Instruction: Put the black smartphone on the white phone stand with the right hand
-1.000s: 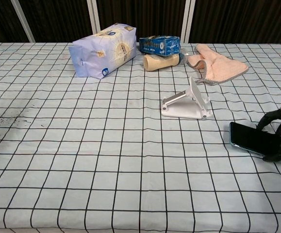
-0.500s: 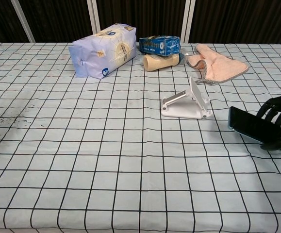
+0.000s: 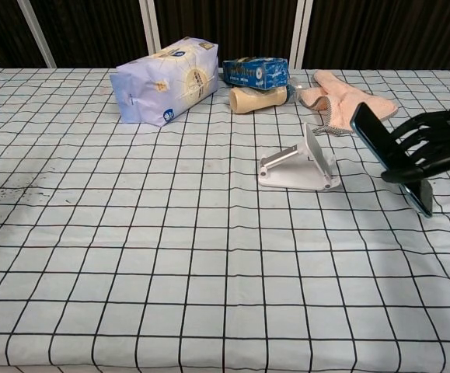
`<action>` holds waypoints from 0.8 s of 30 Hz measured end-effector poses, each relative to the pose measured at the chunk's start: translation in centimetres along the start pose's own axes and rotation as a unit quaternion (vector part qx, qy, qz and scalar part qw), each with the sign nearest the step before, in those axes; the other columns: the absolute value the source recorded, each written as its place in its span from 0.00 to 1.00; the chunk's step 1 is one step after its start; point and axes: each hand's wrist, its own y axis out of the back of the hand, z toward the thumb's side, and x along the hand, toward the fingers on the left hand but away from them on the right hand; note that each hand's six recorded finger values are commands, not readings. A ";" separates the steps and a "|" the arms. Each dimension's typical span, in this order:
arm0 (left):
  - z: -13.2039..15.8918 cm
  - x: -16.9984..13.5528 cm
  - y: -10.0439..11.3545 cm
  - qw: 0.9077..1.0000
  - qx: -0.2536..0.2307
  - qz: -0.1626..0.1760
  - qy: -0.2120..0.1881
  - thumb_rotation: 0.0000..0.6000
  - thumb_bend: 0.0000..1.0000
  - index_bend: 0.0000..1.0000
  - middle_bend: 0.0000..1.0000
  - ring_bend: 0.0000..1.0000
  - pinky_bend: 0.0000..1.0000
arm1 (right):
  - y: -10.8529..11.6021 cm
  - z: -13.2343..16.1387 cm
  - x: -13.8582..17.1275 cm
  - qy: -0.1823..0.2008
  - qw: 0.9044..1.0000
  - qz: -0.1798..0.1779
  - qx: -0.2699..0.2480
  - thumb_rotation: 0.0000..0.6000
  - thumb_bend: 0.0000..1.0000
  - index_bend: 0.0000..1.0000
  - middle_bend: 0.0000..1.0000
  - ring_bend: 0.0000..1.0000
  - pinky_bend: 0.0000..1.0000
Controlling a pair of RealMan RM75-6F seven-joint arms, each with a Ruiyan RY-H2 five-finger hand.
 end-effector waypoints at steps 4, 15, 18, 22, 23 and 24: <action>0.0 0.0 0.0 1.000 -0.001 -0.001 0.001 1.00 0.00 0.00 0.00 0.00 0.00 | -0.3 0.7 -0.8 0.021 0.998 -0.005 -0.061 1.00 0.74 0.59 0.47 0.45 0.16; 0.0 0.1 -0.3 1.000 -0.004 -0.006 0.005 1.00 0.00 0.00 0.00 0.00 0.00 | -0.2 1.5 -2.8 0.081 0.982 0.020 -0.172 1.00 0.79 0.59 0.47 0.39 0.16; 0.0 0.2 -0.2 1.000 -0.004 -0.004 0.007 1.00 0.00 0.00 0.00 0.00 0.00 | -0.1 1.4 -3.3 0.094 0.978 0.030 -0.184 1.00 0.88 0.59 0.47 0.39 0.16; -0.1 0.3 -0.2 1.000 -0.002 0.001 0.010 1.00 0.00 0.00 0.00 0.00 0.00 | 0.0 1.1 -4.1 0.111 0.973 0.042 -0.197 1.00 0.97 0.59 0.47 0.39 0.16; -0.1 0.3 -0.2 1.000 -0.001 0.003 0.011 1.00 0.00 0.00 0.00 0.00 0.00 | 0.1 1.0 -4.3 0.114 0.972 0.044 -0.199 1.00 0.99 0.59 0.47 0.38 0.16; -0.1 0.3 -0.2 1.000 -0.001 0.003 0.011 1.00 0.00 0.00 0.00 0.00 0.00 | 0.1 0.8 -4.5 0.117 0.972 0.046 -0.200 1.00 1.00 0.59 0.47 0.38 0.16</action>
